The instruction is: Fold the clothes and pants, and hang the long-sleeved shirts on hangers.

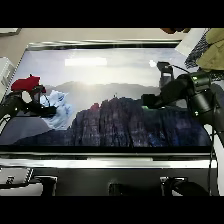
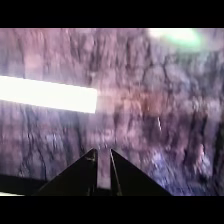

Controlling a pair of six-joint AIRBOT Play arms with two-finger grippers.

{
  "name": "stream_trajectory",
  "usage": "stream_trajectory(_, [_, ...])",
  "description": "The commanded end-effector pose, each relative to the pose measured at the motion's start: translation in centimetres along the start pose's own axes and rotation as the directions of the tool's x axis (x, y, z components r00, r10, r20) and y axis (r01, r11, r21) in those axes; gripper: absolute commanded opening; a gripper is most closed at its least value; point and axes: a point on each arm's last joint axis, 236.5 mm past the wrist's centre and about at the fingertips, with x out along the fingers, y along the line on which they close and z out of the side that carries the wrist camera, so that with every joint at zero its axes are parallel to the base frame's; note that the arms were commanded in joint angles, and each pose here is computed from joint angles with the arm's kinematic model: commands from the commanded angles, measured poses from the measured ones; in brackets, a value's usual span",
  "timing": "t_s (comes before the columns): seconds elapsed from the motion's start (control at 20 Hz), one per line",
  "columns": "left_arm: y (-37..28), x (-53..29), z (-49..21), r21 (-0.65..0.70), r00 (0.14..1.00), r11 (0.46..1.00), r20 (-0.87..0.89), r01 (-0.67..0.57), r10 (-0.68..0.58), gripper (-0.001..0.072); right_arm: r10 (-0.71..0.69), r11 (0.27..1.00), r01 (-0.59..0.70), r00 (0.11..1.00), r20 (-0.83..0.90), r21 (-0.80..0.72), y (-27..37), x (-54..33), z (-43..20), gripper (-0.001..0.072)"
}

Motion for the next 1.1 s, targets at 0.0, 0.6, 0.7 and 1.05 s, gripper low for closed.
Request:
stream_trajectory(0.0, [-8.4,-2.1,0.5,0.048,0.972,0.973,0.053,0.227,-0.230,0.0015,-0.044,0.999,0.044,0.995,-0.095,-0.003,-1.0,-0.2,-2.3,0.0137])
stream_trajectory(0.6, [-40.8,-3.0,-10.9,0.120,0.787,0.780,-0.021,0.614,-0.616,0.0016,-0.441,0.896,0.444,0.889,0.125,0.004,-11.2,-11.0,-2.2,0.0136])
stream_trajectory(0.7, [-41.0,-1.0,-12.5,0.122,0.803,0.794,-0.069,0.596,-0.592,0.0117,-0.450,0.892,0.453,0.883,0.135,0.012,-11.5,-11.2,-2.3,0.0136])
stream_trajectory(1.05, [-31.4,-7.3,-5.5,0.138,0.804,0.795,-0.018,0.591,-0.594,0.0516,-0.190,0.952,0.139,0.967,0.172,0.271,-10.6,-8.0,0.5,0.0152])
